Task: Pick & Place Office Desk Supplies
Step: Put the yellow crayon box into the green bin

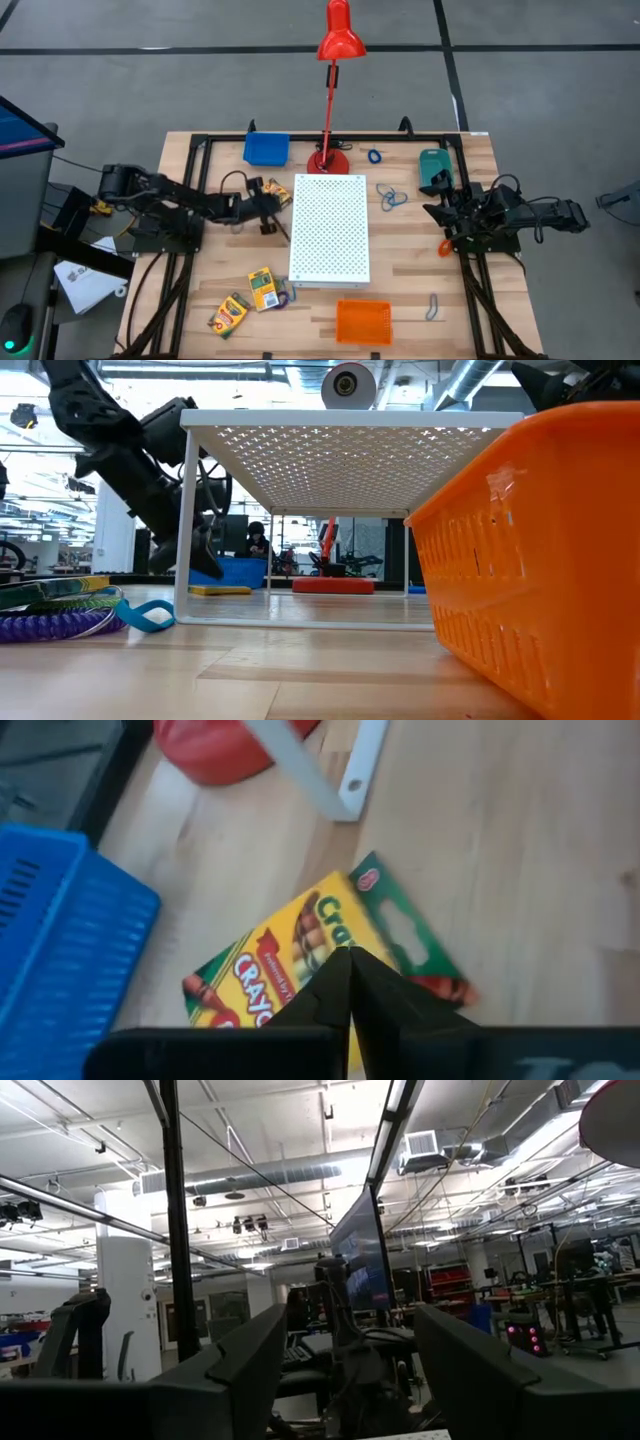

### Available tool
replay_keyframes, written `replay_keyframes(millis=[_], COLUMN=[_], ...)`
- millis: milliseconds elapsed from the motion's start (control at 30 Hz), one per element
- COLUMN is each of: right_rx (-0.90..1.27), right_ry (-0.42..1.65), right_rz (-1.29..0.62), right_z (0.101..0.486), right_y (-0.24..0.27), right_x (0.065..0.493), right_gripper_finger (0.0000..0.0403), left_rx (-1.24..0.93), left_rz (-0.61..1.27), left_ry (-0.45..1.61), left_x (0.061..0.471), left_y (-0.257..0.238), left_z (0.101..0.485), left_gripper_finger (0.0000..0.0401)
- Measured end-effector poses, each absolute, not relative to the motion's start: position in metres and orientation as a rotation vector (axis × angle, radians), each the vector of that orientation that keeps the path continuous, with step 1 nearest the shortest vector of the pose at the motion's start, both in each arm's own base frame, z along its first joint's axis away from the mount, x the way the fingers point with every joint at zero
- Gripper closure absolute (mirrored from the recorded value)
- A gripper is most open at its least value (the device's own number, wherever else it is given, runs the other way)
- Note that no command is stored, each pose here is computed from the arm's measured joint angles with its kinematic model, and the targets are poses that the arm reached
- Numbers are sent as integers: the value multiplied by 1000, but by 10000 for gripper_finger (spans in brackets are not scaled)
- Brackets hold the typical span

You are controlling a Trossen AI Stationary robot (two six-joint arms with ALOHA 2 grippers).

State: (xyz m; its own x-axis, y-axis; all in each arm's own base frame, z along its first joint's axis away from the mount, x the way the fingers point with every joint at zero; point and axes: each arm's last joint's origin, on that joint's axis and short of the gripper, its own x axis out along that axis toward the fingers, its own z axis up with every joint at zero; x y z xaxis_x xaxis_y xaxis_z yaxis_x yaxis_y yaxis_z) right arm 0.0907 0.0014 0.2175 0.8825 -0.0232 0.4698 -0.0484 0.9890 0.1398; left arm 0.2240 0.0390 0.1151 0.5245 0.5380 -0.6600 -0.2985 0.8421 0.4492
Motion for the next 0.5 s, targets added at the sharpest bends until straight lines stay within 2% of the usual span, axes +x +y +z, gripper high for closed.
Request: replay_keyframes(millis=[200, 500], right_rx=[150, 150], right_ry=[-490, -490], right_rz=[12, 12], right_z=[218, 218], right_y=[1, 1], right_x=[91, 91], right_gripper_finger=[184, 184], left_rx=[237, 180], left_rz=[486, 485], left_ry=[911, 962], left_x=[218, 202], left_y=[51, 43], left_z=[110, 97], left_gripper_finger=[401, 401])
